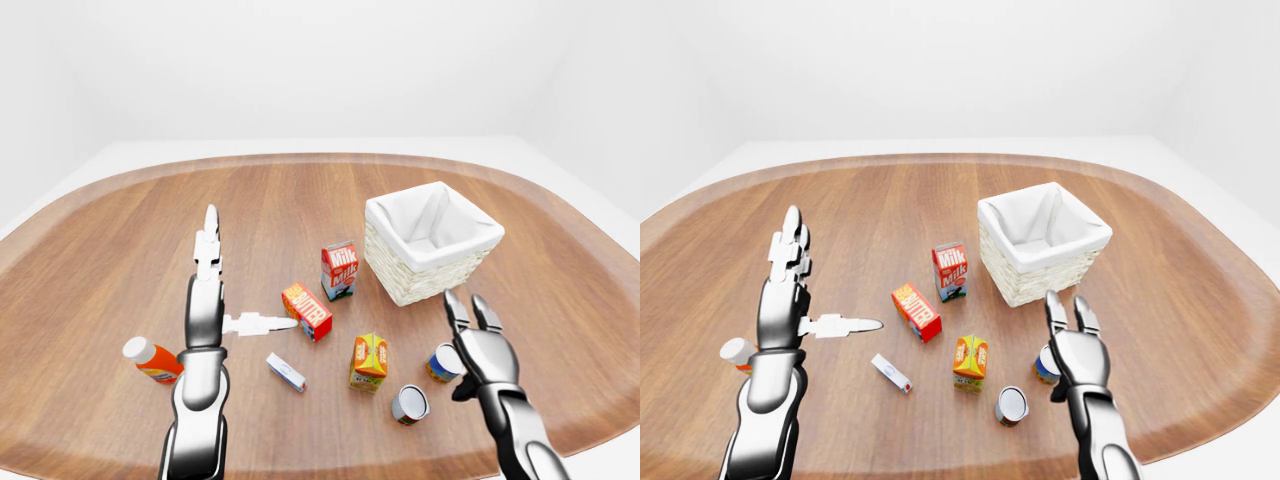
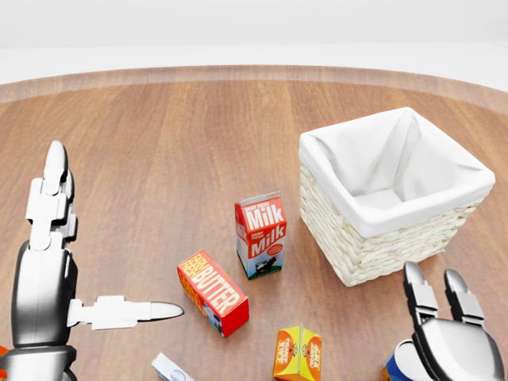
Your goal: Pick up the alphabet soup and the tomato sauce, and put them in the basket.
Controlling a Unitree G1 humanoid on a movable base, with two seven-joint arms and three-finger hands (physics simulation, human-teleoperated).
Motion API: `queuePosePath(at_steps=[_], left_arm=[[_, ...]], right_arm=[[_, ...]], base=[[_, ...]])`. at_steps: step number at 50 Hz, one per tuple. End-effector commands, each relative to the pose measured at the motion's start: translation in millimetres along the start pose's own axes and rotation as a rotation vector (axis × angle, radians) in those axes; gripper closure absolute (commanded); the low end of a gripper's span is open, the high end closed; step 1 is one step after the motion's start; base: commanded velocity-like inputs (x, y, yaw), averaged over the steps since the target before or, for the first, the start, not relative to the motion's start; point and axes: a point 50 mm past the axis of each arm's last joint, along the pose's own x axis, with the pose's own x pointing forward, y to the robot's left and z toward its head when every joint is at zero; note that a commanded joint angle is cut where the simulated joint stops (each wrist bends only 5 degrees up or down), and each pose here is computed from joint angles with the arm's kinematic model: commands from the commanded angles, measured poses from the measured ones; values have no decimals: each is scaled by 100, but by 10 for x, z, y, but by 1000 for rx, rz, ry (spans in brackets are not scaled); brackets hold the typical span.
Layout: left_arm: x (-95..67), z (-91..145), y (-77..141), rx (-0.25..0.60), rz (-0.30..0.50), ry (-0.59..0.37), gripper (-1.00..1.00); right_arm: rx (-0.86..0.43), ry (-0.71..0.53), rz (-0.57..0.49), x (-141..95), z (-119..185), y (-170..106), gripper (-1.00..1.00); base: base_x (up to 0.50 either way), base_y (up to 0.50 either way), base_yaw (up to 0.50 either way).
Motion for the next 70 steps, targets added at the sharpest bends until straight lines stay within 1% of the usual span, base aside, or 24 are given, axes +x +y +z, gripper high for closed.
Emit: queuePosePath(at_steps=[1,28,36,45,70], left_arm=[[2,-5,6,2,5,1,-100],[2,-5,6,3,5,1,-100],[3,-5,6,2,5,2,-100],[2,-5,6,2,5,2,-100],[3,-5,6,2,5,2,-100]], right_arm=[[-9,2,9,53,-27,55,-100],[-29,2,46,149,-75,262,-100],[-27,-1,51,158,-70,268,-100],[-37,4,65,197,-95,342,-100],[-49,10,92,217,-132,457,-100]], base=[[0,0,0],[0,0,0],[0,0,0],[0,0,0],[0,0,0]])
